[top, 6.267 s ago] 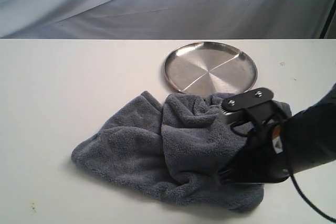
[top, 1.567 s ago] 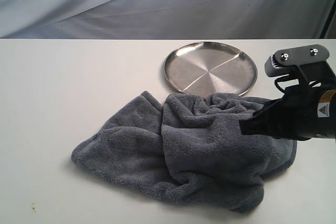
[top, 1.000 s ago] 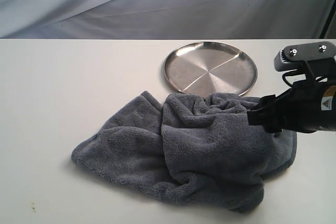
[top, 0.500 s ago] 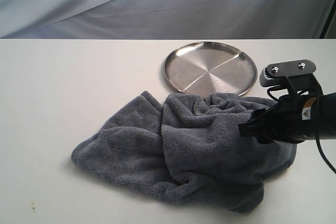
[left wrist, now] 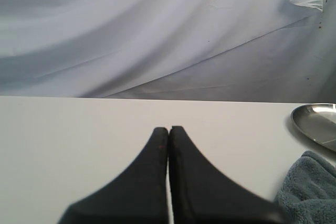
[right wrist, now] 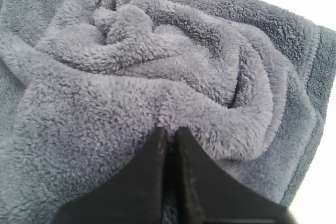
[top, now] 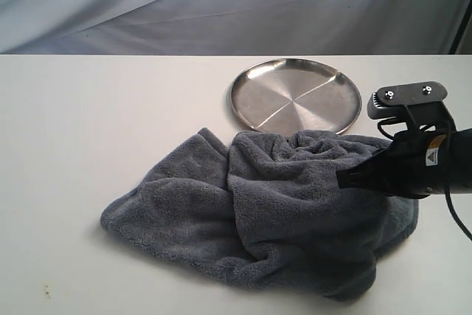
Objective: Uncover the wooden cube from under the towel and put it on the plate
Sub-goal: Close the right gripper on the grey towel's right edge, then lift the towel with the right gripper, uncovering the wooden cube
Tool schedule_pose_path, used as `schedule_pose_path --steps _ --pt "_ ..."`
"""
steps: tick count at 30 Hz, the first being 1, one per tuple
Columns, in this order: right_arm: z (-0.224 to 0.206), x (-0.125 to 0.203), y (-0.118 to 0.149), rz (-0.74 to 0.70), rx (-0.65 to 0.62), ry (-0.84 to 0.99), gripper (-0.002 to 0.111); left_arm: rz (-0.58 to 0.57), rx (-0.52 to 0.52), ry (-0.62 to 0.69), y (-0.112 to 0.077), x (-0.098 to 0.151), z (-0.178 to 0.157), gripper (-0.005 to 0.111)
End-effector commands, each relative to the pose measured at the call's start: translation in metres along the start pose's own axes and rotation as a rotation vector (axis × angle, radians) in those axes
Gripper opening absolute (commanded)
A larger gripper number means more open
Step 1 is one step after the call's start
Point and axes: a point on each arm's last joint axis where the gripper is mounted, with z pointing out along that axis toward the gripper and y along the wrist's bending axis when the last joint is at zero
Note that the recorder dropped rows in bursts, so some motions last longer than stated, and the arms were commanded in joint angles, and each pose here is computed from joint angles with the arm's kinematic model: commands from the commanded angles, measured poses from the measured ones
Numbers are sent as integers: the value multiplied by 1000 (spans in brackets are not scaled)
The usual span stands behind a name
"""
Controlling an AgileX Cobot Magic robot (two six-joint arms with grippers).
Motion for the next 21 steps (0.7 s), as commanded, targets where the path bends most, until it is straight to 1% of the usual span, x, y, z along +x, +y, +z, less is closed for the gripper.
schedule_pose_path --steps 1,5,10,16,21 --pt "-3 2 -2 1 8 25 0 -2 1 1 0 1 0 1" --pt "-14 -1 -1 2 5 -6 0 -2 1 1 0 1 0 1" --pt "-39 -9 -1 10 -8 -98 0 0 1 1 0 1 0 1" --pt "-82 -20 1 28 -41 -289 0 0 1 1 0 1 0 1" --pt "-117 -28 2 57 -81 -486 0 -2 1 1 0 1 0 1"
